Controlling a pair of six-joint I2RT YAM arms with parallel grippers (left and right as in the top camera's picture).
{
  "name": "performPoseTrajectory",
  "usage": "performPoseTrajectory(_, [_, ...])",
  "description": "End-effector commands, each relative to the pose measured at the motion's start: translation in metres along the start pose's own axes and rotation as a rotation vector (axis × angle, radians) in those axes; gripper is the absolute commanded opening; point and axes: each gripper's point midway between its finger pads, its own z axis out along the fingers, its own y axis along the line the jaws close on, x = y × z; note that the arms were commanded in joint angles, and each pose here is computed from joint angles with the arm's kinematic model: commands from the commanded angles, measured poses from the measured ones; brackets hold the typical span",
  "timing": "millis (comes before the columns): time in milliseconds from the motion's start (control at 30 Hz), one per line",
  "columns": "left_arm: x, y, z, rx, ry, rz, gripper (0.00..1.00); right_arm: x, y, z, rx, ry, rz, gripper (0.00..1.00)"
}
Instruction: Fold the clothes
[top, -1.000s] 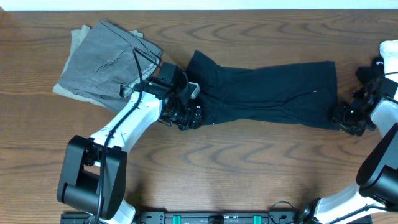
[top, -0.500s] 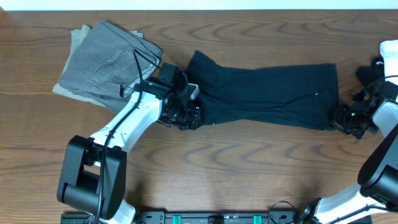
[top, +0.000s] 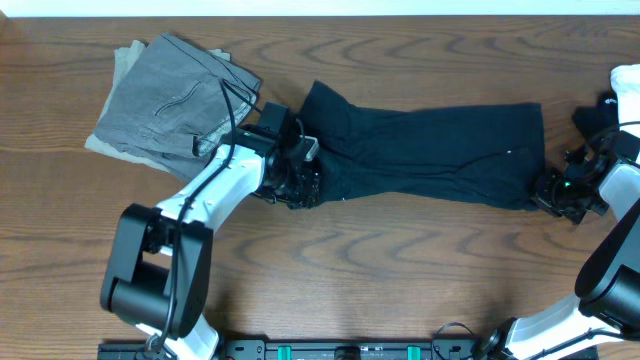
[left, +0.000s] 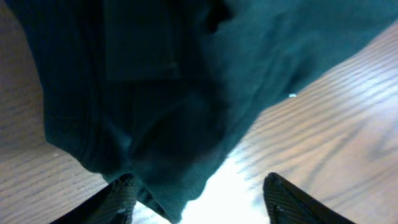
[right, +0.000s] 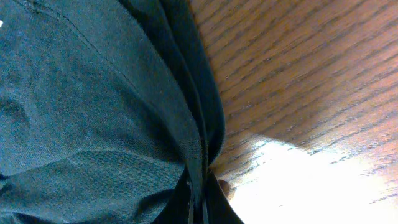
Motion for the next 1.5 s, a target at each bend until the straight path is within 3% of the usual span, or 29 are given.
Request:
performPoseTrajectory(0, [0.009,0.013,0.013,-0.040,0.046,-0.006,0.63,0.003,-0.002,0.001,-0.007,0.010,0.015,0.01])
performPoseTrajectory(100, [0.012,0.014,0.021,-0.033,0.070,-0.014,0.48,0.003,-0.002,0.001,-0.006,0.010,0.015,0.01])
performPoseTrajectory(233, [0.009,0.009,0.022,-0.002,0.060,-0.011,0.14,0.004,-0.003,0.001,-0.006,0.013,0.016,0.01])
performPoseTrajectory(400, [0.008,0.016,0.018,-0.035,0.050,-0.014,0.06,0.009,-0.018,0.000,0.082,0.029,0.053,0.01])
performPoseTrajectory(533, [0.008,0.032,0.008,-0.084,0.040,-0.065,0.06,0.015,-0.048,-0.005,0.218,0.040,0.135,0.01])
performPoseTrajectory(867, [-0.001,0.062,-0.016,-0.093,-0.036,-0.165,0.06,0.017,-0.057,-0.008,0.220,0.046,0.162,0.01])
performPoseTrajectory(1067, [-0.001,0.060,-0.016,-0.092,-0.035,-0.162,0.06,0.018,-0.057,-0.008,0.219,0.051,0.152,0.09])
performPoseTrajectory(1133, [-0.001,0.060,-0.016,-0.092,-0.035,-0.162,0.07,0.018,-0.057,-0.008,0.219,0.054,0.153,0.21])
performPoseTrajectory(1200, [-0.001,0.060,-0.016,-0.092,-0.034,-0.162,0.17,0.019,-0.056,-0.008,0.220,0.058,0.154,0.40])
performPoseTrajectory(1267, [0.000,0.060,-0.016,-0.092,-0.030,-0.164,0.27,0.020,-0.054,-0.010,0.210,0.063,0.158,0.47])
performPoseTrajectory(1433, [0.001,0.057,-0.029,-0.096,-0.012,-0.172,0.43,0.006,-0.053,-0.034,0.190,0.019,0.184,0.50])
performPoseTrajectory(1467, [-0.002,0.054,-0.037,-0.096,-0.021,-0.169,0.50,-0.001,-0.048,-0.042,0.165,-0.007,0.184,0.50])
